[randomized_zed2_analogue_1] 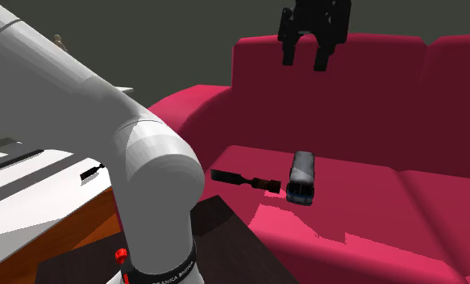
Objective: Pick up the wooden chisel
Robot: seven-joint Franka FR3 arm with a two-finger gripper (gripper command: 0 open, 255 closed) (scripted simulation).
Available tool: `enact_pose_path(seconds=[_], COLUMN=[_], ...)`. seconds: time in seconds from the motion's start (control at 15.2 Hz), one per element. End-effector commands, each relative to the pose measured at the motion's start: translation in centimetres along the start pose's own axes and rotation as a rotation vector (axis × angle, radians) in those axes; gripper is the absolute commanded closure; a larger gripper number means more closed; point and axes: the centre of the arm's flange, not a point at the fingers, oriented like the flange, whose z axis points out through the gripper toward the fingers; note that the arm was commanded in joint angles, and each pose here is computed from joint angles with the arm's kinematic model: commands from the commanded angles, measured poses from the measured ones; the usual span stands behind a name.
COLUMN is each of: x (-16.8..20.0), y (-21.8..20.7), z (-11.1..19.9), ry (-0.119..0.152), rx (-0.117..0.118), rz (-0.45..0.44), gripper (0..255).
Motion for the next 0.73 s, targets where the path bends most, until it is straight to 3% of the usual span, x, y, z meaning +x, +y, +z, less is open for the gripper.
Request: enact_pose_path(seconds=[0.0, 0.66], x=[0.0, -0.3], y=[0.0, -7.9], z=[0.0, 10.8], ry=[0.000, 0.051], rx=[0.000, -0.017], rz=[0.000, 0.103], gripper=[0, 0])
